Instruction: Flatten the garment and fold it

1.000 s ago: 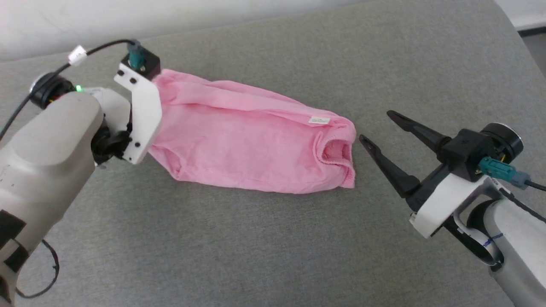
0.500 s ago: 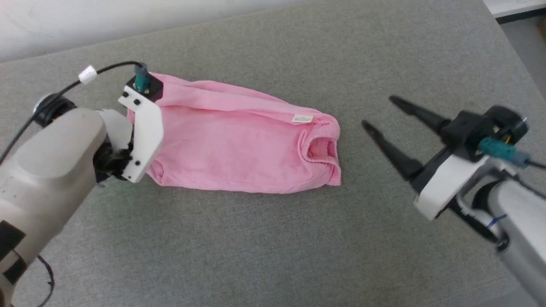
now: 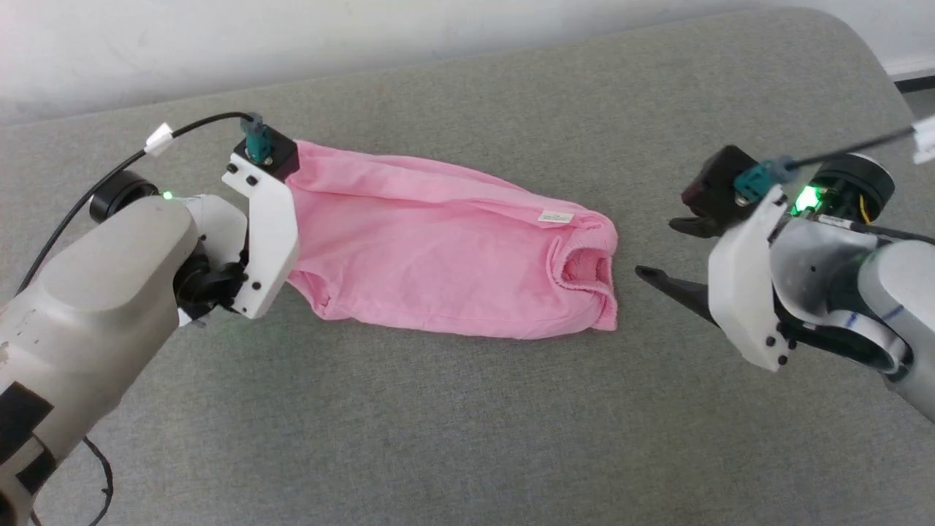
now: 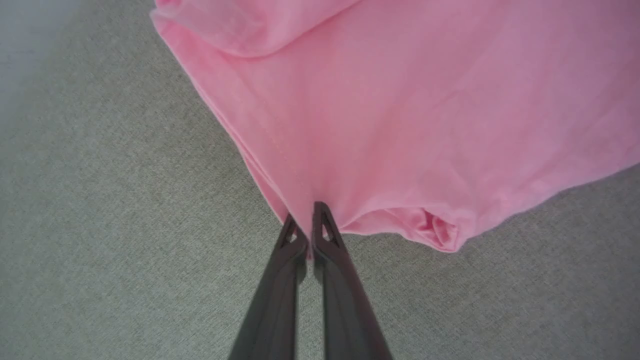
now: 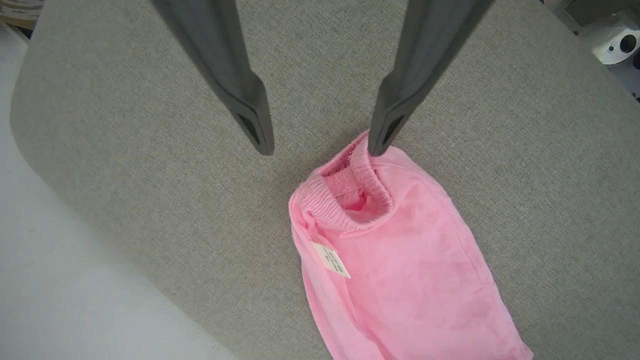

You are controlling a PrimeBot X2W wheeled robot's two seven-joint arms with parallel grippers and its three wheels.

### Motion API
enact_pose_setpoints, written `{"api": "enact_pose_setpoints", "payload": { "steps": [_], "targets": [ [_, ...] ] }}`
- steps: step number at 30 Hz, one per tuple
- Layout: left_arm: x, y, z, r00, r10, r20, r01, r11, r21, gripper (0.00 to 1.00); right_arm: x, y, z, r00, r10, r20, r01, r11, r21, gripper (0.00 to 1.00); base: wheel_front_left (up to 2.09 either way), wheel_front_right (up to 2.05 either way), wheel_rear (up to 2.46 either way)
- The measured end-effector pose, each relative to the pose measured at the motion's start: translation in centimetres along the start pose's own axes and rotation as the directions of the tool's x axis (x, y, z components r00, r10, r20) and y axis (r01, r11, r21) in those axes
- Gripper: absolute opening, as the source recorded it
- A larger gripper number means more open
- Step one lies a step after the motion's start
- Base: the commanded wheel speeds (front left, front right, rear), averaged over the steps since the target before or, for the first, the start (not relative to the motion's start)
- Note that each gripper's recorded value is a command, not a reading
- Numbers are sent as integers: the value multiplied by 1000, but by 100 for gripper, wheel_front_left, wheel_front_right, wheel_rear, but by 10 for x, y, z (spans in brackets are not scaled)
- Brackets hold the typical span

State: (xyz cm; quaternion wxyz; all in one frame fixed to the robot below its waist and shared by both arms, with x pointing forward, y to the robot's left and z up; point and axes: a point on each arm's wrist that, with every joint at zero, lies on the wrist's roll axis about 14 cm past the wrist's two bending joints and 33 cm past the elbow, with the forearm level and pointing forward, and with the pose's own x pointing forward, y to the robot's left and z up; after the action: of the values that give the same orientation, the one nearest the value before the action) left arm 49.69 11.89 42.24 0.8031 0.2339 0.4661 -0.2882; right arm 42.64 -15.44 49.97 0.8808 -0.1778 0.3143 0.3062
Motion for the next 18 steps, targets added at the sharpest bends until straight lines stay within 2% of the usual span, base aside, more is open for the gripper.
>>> {"api": "enact_pose_setpoints", "payload": {
  "steps": [2,7,11,18],
  "targets": [
    [0,1,-2,1000,2,7,-2,1000,-6,0,8,2,-7,998,20,-58,-19,1000,21,100,0,0,0],
    [8,-1,-5,1000,-14,7,14,1000,-19,0,38,15,-21,988,97,-117,-79,985,152,100,0,0,0],
    [14,-2,-7,1000,-25,12,25,999,-28,0,61,20,-45,975,120,-187,-79,974,214,100,0,0,0],
    [25,-2,-15,999,-42,18,43,997,-59,0,94,37,-74,960,171,-221,-98,947,306,100,0,0,0]
  ]
}}
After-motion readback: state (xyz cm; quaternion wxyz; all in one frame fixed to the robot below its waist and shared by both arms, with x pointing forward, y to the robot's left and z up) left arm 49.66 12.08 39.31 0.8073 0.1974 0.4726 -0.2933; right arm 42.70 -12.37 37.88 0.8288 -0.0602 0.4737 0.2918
